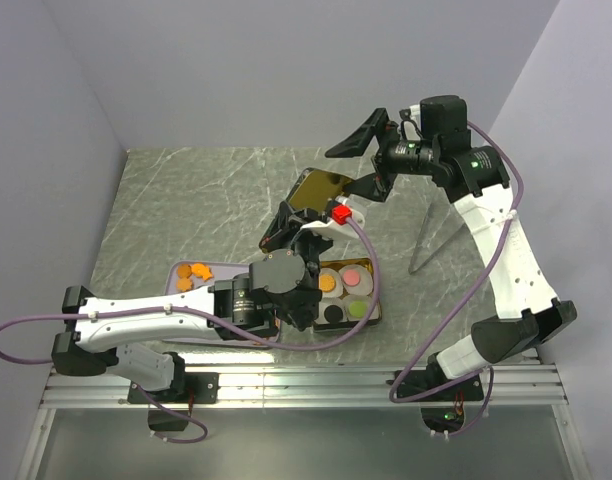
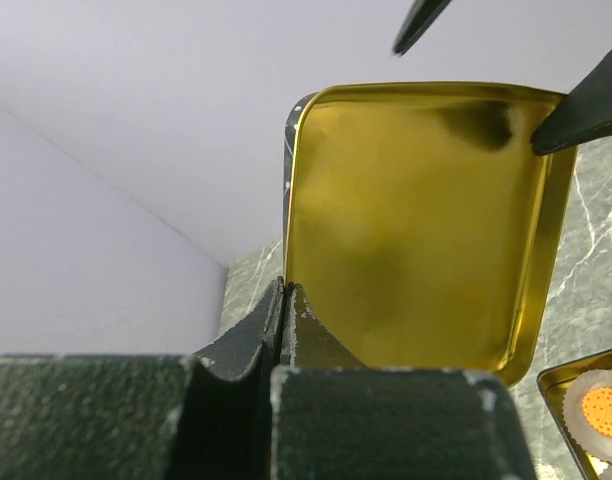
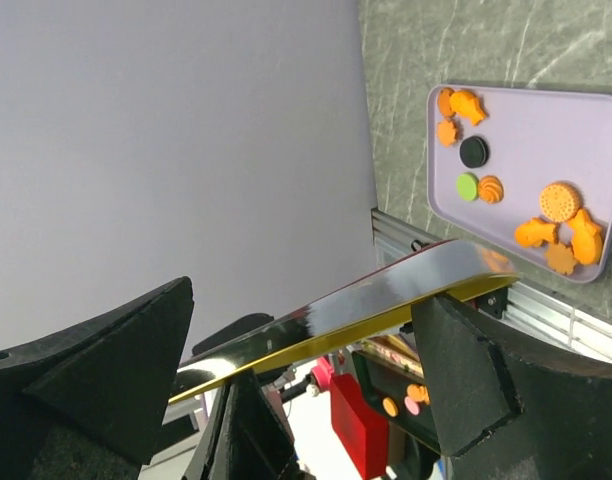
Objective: Pack the cookies
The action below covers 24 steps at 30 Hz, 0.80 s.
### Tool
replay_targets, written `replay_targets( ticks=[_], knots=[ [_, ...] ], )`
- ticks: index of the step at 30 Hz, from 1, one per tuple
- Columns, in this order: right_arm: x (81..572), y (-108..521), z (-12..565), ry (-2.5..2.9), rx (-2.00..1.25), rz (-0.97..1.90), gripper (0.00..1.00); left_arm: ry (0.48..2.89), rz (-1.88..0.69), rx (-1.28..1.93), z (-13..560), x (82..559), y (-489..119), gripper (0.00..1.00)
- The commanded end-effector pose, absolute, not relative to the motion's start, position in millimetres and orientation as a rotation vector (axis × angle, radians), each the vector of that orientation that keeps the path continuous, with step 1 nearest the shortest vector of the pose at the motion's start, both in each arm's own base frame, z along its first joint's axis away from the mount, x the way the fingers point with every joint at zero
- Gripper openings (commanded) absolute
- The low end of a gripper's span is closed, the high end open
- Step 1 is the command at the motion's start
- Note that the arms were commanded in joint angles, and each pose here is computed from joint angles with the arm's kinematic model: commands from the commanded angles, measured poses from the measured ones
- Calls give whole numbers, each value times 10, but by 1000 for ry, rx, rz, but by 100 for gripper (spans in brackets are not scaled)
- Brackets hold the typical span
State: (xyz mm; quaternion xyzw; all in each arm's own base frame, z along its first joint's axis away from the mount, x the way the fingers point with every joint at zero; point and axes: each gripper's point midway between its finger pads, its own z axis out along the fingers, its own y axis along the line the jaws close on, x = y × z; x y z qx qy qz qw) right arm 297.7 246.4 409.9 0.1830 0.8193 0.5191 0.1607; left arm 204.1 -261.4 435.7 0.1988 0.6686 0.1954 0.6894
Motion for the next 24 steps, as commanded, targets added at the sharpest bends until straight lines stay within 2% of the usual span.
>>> replay_targets(
  ticks=[1,7,9,18,19,21,22,24],
  knots=[
    [2780,2598,4240,2349,435,1527,96,1486,391,409,4541,2014,-2634,0],
    [2545,2768,4050,2456,383,1532,96,1470,412,444,4547,2011,-2668,0],
    [2472,2819,3959,2497,354,1521,93,1461,417,450,4574,2015,-2689,0],
    [2386,2897,3800,2553,308,1535,60,1438,445,471,4625,2006,-2733,0],
    [2385,2899,3788,2558,308,1534,53,1436,443,470,4628,2007,-2737,0],
    [2376,2910,3797,2555,301,1546,46,1433,447,473,4647,2007,-2738,0],
    [2377,2920,3799,2555,295,1556,38,1433,442,466,4655,2008,-2741,0],
    [2375,2933,3809,2551,288,1567,28,1430,458,476,4649,2014,-2753,0]
  ],
)
